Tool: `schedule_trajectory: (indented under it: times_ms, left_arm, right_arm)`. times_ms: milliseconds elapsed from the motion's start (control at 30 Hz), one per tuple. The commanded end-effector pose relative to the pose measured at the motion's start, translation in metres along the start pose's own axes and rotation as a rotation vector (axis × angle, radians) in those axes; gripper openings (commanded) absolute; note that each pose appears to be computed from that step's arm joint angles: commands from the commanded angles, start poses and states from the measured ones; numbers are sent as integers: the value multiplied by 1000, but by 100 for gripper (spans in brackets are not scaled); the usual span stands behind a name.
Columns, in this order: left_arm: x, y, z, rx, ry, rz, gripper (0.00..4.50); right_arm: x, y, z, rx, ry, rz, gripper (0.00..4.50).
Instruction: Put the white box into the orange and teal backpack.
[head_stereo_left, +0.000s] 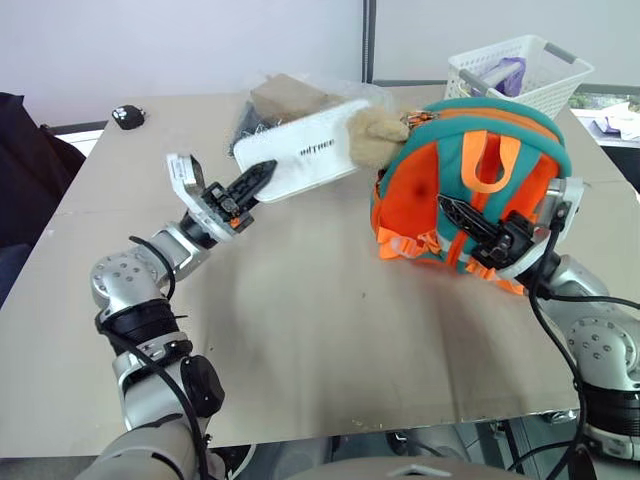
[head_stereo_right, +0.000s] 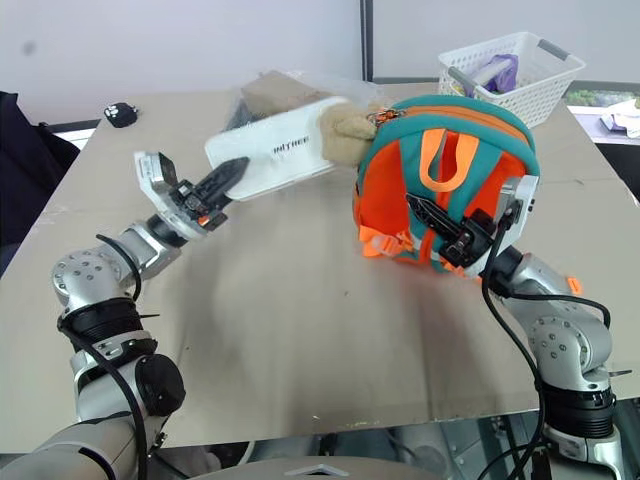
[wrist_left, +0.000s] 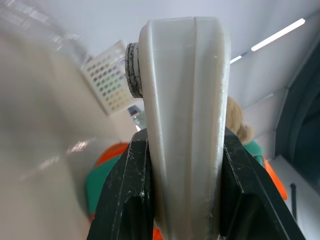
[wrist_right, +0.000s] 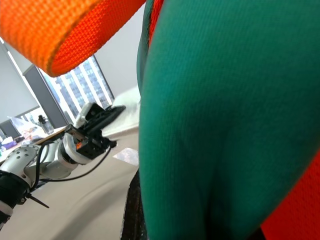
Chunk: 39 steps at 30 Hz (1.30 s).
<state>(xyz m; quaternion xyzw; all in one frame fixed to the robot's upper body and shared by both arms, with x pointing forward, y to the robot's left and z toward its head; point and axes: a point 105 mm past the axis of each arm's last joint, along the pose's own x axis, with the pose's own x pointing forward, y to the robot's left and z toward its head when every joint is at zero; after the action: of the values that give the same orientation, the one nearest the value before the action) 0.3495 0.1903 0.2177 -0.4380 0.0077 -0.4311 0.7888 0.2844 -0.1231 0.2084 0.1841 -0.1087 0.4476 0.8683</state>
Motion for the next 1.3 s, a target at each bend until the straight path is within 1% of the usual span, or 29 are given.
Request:
schedule_trajectory:
  times_ms: [33, 167, 300, 367, 467, 567, 667, 733, 800, 867, 967, 1100, 1167, 1233, 1300]
  left_arm:
    - [7, -34, 12, 94, -1, -158, 92]
    - [-3, -46, 10, 85, 36, -235, 92]
    - [-12, -52, 0, 66, 91, -281, 92]
    - [-12, -51, -8, 88, 130, -272, 92]
    - [0, -39, -16, 181, 157, -200, 92]
    - [13, -32, -20, 286, 159, -155, 92]
    - [35, -38, -11, 415, 99, -173, 92]
    - [38, -40, -12, 471, 109, -188, 92]
    - [37, -39, -15, 534, 148, -205, 92]
    - [35, -42, -23, 606, 215, -249, 92]
    - [29, -47, -39, 719, 366, -355, 92]
    - [31, -47, -45, 780, 489, -463, 92]
    - [43, -40, -45, 854, 525, -474, 92]
    - [64, -34, -46, 915, 547, -471, 92]
    - [82, -39, -55, 951, 576, -542, 92]
  right_arm:
    - [-1, 4, 11, -47, -44, 7, 9]
    - [-3, -2, 11, -58, -47, -7, 9]
    - [-1, -4, 12, -60, -50, -11, 9]
    - [0, -4, 12, -64, -52, -11, 9]
    - [4, -3, 12, -62, -59, -7, 9]
    - [5, 0, 13, -58, -61, 0, 9]
    - [6, 3, 14, -51, -69, 3, 9]
    - [5, 3, 13, -47, -71, -2, 9]
    - [4, 4, 12, -44, -68, -6, 9]
    - [3, 4, 11, -42, -67, -8, 9]
    - [3, 5, 10, -40, -65, -9, 9]
    - [4, 5, 10, -41, -61, -9, 9]
    - [5, 5, 10, -43, -61, -7, 9]
    - [6, 5, 10, -45, -62, -5, 9]
    - [7, 6, 10, -47, -63, -3, 9]
